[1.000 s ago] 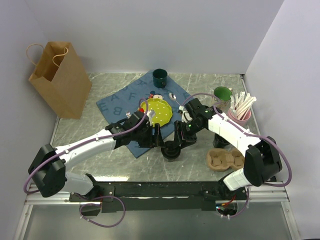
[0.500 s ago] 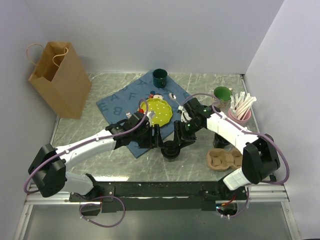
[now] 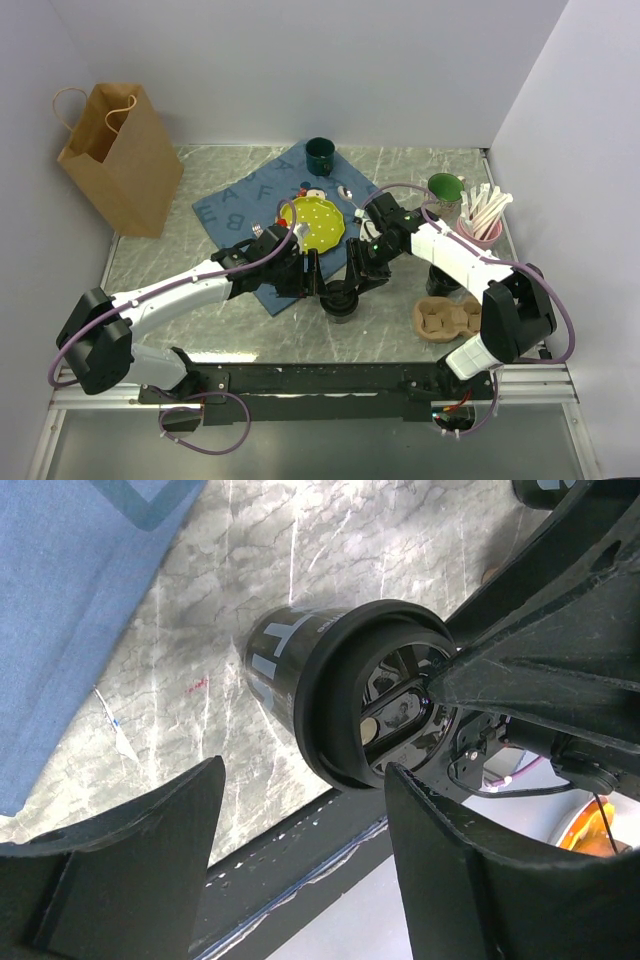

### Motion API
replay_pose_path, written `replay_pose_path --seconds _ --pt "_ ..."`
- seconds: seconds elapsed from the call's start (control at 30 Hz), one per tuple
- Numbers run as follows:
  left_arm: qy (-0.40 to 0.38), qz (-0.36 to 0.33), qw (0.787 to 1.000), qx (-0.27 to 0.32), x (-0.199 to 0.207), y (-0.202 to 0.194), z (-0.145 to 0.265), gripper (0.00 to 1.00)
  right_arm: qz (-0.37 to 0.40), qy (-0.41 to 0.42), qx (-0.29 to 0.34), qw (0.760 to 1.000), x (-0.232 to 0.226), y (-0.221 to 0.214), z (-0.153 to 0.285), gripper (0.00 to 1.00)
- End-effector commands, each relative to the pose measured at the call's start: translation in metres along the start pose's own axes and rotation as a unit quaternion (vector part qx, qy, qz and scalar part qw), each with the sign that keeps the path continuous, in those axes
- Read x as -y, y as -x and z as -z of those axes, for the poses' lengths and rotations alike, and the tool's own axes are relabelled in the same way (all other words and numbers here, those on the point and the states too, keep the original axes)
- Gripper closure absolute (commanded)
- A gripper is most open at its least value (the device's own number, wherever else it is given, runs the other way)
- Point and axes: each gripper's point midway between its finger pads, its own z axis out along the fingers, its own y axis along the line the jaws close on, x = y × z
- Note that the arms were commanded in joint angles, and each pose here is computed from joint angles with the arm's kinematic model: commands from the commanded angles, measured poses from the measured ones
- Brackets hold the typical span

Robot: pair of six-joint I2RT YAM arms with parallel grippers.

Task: Pack the takeout coffee

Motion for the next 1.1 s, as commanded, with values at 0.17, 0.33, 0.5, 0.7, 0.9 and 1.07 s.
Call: replay_pose_path --seconds 0.17,0.33,0.5,0.7,0.9,1.07 --pt "-0.003 -0.013 1.000 0.005 0.002 0.004 -0.004 0.30 0.019 0.019 0.017 0.999 -0.015 0.007 0.009 0.36" --pt "-0.013 -0.014 1.000 -0.003 0.004 0.002 -0.011 0.31 0.019 0.015 0.018 1.000 -0.012 0.005 0.010 0.33" --pt "-0.011 -0.013 1.000 -0.011 0.000 -0.002 -0.017 0.32 0.016 0.013 0.013 1.000 -0.006 0.000 0.004 0.36" --pt "-0.007 -0.005 1.000 -0.016 -0.005 -0.006 -0.023 0.33 0.015 0.014 0.004 1.000 0.004 -0.007 -0.010 0.44" --pt "-0.005 0.008 1.000 -0.026 -0.013 -0.015 -0.031 0.37 0.021 0.009 0.005 1.000 0.019 -0.017 -0.023 0.54" --pt "0.007 0.024 0.999 -0.037 -0.024 -0.026 -0.035 0.40 0.038 0.023 0.023 0.999 0.023 -0.020 -0.029 0.60"
